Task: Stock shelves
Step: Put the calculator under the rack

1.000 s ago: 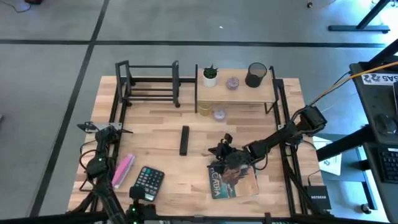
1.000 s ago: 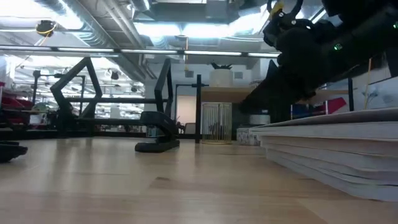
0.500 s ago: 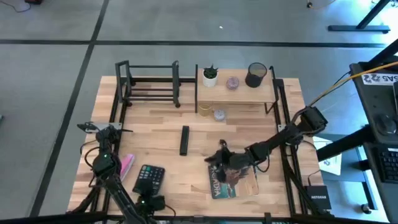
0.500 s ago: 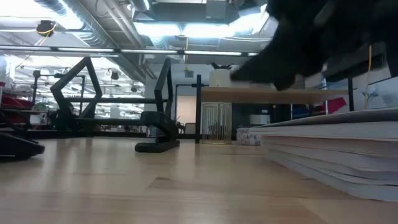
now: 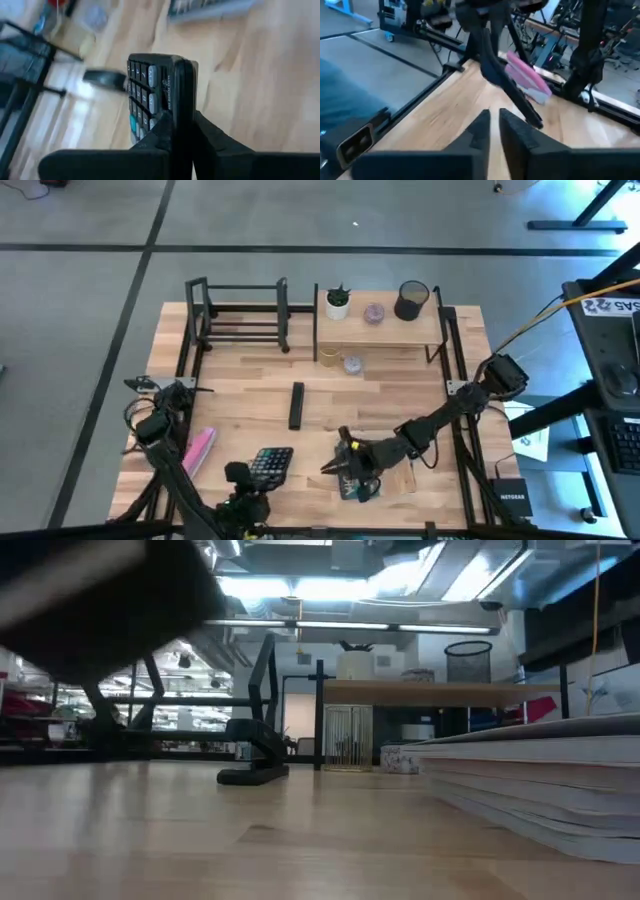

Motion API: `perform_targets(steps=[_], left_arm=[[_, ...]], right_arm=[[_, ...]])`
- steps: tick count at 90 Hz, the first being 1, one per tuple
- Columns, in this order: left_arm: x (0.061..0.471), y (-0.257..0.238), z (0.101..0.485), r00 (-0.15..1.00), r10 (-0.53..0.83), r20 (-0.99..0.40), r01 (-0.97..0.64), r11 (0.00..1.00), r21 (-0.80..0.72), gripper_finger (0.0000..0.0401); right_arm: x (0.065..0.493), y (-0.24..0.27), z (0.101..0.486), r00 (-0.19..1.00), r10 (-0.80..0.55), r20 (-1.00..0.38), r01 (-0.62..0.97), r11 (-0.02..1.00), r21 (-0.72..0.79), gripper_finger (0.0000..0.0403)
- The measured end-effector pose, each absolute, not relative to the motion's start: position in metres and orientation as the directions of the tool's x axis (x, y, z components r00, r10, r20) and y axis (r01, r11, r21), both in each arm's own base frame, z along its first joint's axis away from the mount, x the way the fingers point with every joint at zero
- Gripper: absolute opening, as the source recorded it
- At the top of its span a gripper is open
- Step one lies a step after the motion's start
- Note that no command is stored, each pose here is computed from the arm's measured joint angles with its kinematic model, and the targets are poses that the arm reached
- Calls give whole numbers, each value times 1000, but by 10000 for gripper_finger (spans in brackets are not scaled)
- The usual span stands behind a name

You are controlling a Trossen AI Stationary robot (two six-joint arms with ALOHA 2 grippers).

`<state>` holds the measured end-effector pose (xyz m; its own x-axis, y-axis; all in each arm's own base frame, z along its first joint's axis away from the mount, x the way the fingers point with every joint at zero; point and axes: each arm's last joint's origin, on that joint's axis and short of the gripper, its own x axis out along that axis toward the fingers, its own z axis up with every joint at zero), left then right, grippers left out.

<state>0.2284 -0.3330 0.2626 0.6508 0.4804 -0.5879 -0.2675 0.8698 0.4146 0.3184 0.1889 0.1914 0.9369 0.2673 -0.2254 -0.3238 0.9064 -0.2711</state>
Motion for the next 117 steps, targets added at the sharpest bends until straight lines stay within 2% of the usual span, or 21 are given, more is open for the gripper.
perform_targets(steps=[15,29,49,66,88,93,107,117], left_arm=[[200,-346,286,794,406,-453,-267,901,342,15],[187,-354,290,845,373,-383,-258,912,320,15],[186,-357,290,851,361,-380,-260,920,292,15],[186,-357,290,850,362,-382,-259,919,297,15],[186,-359,288,831,340,-441,-243,934,262,14],[185,-359,288,829,340,-444,-243,934,261,14],[187,-359,288,826,338,-450,-236,934,269,14],[190,-357,288,824,349,-446,-243,930,277,14]], right_arm=[[342,198,183,950,216,-224,-280,907,-313,151],[368,214,189,959,220,-180,-275,878,-392,187],[387,221,203,970,188,-153,-238,867,-438,195],[389,221,209,988,79,-131,-130,885,-447,194],[383,218,211,979,-52,-198,-54,866,-497,194],[379,223,213,979,-17,-202,-87,866,-493,194],[375,233,216,958,194,-213,-274,838,-471,193],[375,232,216,960,180,-217,-263,845,-465,193]])
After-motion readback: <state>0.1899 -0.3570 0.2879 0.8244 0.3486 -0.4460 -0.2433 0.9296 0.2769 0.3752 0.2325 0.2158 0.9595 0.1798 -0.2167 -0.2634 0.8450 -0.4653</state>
